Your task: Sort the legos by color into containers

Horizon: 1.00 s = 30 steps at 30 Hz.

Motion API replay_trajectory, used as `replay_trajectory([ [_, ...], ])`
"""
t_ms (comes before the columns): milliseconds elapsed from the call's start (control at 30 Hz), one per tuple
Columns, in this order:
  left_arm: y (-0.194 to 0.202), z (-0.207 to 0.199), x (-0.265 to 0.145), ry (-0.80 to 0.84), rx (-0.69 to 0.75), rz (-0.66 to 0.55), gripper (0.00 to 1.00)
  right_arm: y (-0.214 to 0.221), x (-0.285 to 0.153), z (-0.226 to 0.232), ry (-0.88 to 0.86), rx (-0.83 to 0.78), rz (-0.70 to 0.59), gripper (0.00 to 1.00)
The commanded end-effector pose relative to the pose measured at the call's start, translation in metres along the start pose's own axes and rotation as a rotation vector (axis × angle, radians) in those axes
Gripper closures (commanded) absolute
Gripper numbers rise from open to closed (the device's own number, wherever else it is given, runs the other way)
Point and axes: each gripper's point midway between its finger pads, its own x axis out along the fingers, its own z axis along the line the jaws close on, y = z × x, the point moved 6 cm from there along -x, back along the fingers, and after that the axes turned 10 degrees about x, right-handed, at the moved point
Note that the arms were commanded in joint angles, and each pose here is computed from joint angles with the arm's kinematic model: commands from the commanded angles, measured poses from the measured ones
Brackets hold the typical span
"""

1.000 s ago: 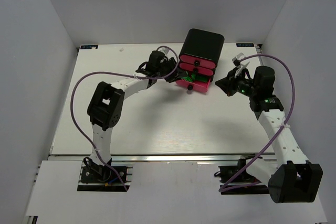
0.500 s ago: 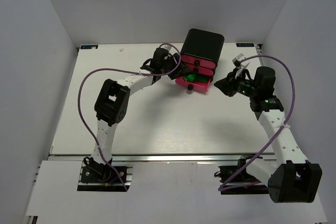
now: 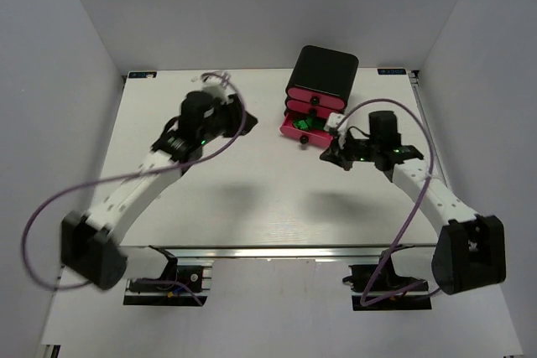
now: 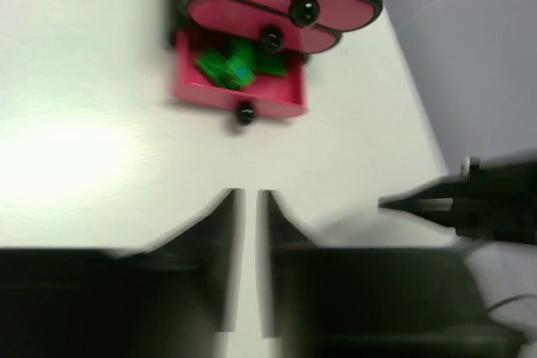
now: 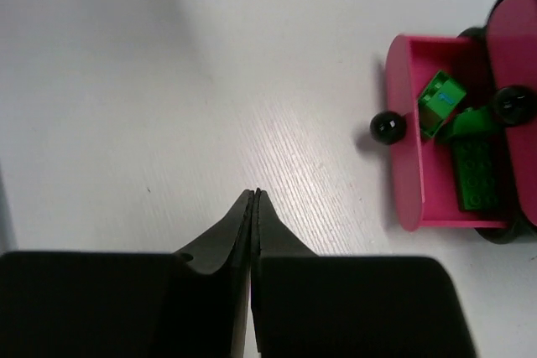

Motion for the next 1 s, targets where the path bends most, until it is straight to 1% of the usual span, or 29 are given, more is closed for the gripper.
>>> replay_trajectory([
  [0,0.024,0.034,-0.074,-0.214,0.250,-0.016,0.47,0.016,0.024,-0.022,0.113,-0.134,0.183,1.00],
  [33,0.032,0.044,-0.084,-0.274,0.268,-0.020,0.36,0.020,0.032,-0.028,0.166,-0.143,0.242,1.00],
  [67,0.039,0.049,-0.094,-0.299,0.293,-0.018,0.28,0.026,0.043,-0.041,0.197,-0.123,0.287,1.00],
  [100,0.057,0.059,-0.100,-0.328,0.325,0.020,0.20,0.024,0.050,-0.048,0.231,-0.124,0.298,1.00],
  [133,0.057,0.059,-0.114,-0.339,0.337,-0.019,0.19,0.024,0.060,-0.050,0.247,-0.118,0.320,1.00],
  [167,0.060,0.065,-0.119,-0.379,0.357,-0.026,0.17,0.026,0.069,-0.065,0.310,-0.117,0.367,1.00],
  [200,0.071,0.070,-0.121,-0.395,0.366,-0.016,0.16,0.025,0.078,-0.069,0.332,-0.123,0.378,1.00],
  [233,0.069,0.070,-0.128,-0.406,0.364,-0.045,0.15,0.025,0.080,-0.078,0.392,-0.129,0.407,1.00],
  [267,0.066,0.068,-0.130,-0.404,0.364,-0.058,0.15,0.033,0.087,-0.086,0.416,-0.120,0.437,1.00],
  [300,0.064,0.067,-0.132,-0.402,0.364,-0.065,0.15,0.023,0.091,-0.093,0.448,-0.138,0.420,1.00],
  [367,0.063,0.064,-0.134,-0.383,0.371,-0.080,0.14,0.027,0.095,-0.104,0.526,-0.151,0.452,1.00],
  [533,0.064,0.063,-0.136,-0.372,0.366,-0.073,0.14,0.025,0.104,-0.128,0.657,-0.183,0.456,1.00],
  [600,0.063,0.062,-0.138,-0.371,0.367,-0.080,0.14,0.030,0.106,-0.132,0.679,-0.182,0.469,1.00],
  [633,0.063,0.062,-0.138,-0.374,0.367,-0.082,0.14,0.024,0.107,-0.137,0.703,-0.187,0.440,1.00],
  [733,0.062,0.062,-0.140,-0.372,0.365,-0.090,0.14,0.019,0.112,-0.142,0.716,-0.188,0.417,1.00],
  [967,0.063,0.062,-0.140,-0.377,0.365,-0.088,0.13,0.014,0.125,-0.152,0.698,-0.164,0.409,1.00],
])
